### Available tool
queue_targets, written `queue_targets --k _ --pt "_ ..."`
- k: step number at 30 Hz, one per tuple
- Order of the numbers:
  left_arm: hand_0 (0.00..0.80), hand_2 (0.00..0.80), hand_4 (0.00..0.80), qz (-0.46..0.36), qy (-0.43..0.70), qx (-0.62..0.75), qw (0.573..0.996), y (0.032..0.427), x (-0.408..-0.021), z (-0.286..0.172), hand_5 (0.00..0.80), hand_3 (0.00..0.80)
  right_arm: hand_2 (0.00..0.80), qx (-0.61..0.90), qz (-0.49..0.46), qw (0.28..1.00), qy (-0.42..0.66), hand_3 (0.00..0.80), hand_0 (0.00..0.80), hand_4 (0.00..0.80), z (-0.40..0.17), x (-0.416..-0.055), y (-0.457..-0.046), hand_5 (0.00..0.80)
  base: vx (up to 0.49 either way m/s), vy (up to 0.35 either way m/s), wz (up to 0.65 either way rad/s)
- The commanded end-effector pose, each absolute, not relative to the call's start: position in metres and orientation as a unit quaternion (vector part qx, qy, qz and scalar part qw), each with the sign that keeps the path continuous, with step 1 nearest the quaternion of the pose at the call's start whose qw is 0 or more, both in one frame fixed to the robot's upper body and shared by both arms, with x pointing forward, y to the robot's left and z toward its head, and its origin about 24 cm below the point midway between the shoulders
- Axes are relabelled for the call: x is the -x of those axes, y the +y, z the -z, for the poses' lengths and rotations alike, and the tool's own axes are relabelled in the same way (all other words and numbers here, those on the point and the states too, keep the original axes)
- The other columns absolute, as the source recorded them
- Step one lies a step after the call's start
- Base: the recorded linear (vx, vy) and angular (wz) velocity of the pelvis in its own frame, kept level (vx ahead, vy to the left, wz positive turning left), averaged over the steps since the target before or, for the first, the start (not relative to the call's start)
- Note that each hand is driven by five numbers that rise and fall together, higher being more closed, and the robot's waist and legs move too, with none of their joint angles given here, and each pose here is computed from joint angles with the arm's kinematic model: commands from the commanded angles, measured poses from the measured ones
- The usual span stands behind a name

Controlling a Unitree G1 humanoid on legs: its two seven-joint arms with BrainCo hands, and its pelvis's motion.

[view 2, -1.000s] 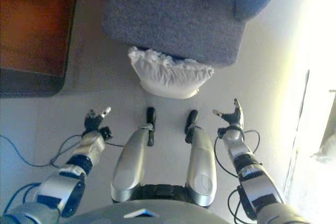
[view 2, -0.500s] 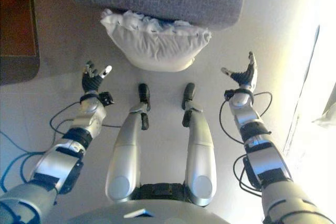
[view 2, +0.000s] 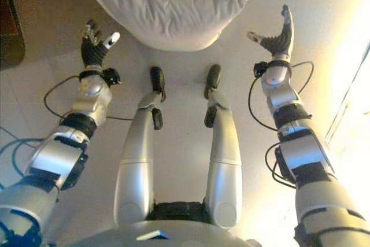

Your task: Pick up the cushion and take it to the sofa

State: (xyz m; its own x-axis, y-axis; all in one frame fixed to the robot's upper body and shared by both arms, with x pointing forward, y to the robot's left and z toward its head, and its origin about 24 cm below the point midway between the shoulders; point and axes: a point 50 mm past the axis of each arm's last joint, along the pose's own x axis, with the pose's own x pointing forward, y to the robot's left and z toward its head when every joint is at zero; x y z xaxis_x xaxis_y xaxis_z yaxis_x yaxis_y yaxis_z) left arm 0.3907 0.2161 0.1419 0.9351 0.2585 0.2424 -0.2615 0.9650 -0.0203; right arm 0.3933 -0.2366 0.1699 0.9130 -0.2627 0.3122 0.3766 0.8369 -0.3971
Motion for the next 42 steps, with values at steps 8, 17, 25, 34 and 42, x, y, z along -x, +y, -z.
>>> queue_targets --k 8,17,25,34,42 --pt "0.0 0.0 0.0 -0.096 -0.193 0.007 0.976 0.231 -0.397 -0.194 0.0 0.0 0.0 0.235 0.045 0.946 -0.22 0.0 0.0 0.0 -0.221 -0.393 -0.229 0.0 0.014 0.04 -0.04" --pt "0.0 0.0 0.0 0.041 -0.228 0.019 0.973 0.207 -0.402 -0.226 0.0 0.0 0.0 0.236 -0.058 0.927 -0.285 0.0 0.0 0.0 -0.266 -0.394 -0.194 0.0 -0.004 0.026 0.01" --pt "0.0 0.0 0.0 0.042 -0.288 0.025 0.956 0.195 -0.405 -0.278 0.0 0.0 0.0 0.211 -0.086 0.912 -0.34 0.0 0.0 0.0 -0.307 -0.392 -0.165 0.0 -0.016 0.04 0.01" --pt "0.0 0.0 0.0 0.036 -0.334 0.069 0.939 0.177 -0.404 -0.323 0.0 0.0 0.0 0.188 -0.131 0.898 -0.376 0.0 0.0 0.0 -0.339 -0.388 -0.122 0.0 -0.007 0.013 0.02" --pt "0.0 0.0 0.0 -0.087 -0.325 0.123 0.934 0.192 -0.405 -0.342 0.0 0.0 0.0 0.165 -0.142 0.899 -0.379 0.0 0.0 0.0 -0.347 -0.388 -0.106 0.0 -0.001 -0.008 0.02"
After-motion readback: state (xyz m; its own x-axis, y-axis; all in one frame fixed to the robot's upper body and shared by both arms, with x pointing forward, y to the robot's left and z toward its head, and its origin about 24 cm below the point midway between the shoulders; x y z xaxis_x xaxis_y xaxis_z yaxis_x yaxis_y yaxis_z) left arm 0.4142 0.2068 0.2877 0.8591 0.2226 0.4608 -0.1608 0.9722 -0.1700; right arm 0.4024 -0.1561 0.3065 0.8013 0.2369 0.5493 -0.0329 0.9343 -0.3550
